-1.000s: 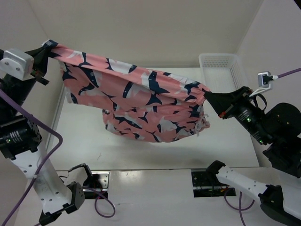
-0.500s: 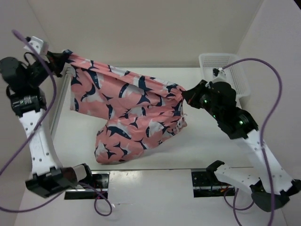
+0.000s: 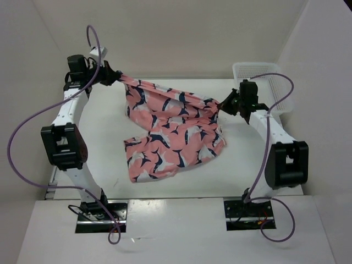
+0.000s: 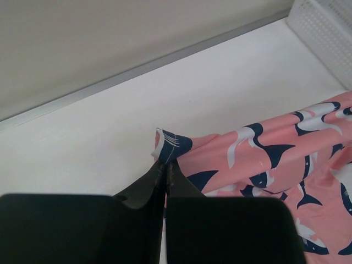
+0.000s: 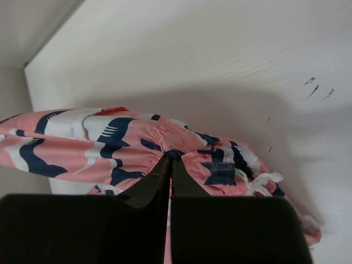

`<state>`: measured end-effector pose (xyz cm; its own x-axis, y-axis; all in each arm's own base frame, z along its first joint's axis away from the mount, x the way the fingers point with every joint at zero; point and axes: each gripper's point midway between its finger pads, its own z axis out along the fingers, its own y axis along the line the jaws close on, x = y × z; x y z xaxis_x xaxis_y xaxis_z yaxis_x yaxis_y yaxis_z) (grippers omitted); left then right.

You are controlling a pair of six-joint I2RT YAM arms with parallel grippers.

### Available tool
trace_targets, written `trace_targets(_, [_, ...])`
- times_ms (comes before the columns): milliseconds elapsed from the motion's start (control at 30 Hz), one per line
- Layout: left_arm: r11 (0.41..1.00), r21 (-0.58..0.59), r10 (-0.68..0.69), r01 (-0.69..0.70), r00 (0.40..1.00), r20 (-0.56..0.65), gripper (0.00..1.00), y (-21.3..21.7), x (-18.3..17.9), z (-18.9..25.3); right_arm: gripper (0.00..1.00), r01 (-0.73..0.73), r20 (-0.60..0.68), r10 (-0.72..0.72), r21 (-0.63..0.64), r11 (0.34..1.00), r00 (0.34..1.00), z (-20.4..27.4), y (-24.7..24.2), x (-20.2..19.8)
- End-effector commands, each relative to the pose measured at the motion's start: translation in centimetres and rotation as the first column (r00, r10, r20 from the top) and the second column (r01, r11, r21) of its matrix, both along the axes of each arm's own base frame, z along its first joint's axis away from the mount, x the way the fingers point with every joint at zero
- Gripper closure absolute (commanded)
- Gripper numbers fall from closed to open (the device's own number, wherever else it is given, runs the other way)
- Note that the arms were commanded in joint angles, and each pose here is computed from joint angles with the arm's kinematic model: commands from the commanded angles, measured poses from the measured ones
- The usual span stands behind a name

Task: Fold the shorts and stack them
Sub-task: Fold the shorts

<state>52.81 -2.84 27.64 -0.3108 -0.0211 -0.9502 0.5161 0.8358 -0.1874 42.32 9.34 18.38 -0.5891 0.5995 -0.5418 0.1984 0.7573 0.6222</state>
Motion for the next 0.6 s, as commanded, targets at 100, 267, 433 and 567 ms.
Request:
trace_targets(100, [0.99, 0.072, 0.104, -0.117, 0.981, 0.167, 1.0, 2.9, 2.5, 3.9, 1.0, 0.035, 0.091, -0.028, -0.072, 0.997, 0.995, 1.3, -2.2, 3.5])
trace_targets(267, [0.986, 0.08, 0.116, -0.146, 0.946, 0.304, 1.0, 4.0, -2.0, 12.3, 1.0, -0.024, 0.216, 0.042, -0.084, 0.996, 0.976, 7.9, -1.3, 0.9])
trace_targets(433, [0.98, 0.106, 0.094, -0.166, 0.865, 0.494, 1.0, 3.8, -10.8, 22.7, 1.0, -0.119, 0.392, 0.171, -0.153, 0.981, 0.904, 18.1, -0.6, -6.4])
trace_targets(567, [0.968, 0.145, 0.07, -0.204, 0.777, 0.625, 1.0, 3.5, -17.8, 28.9, 1.0, -0.17, 0.503, 0.265, -0.226, 0.959, 0.823, 25.0, -0.1, -12.1])
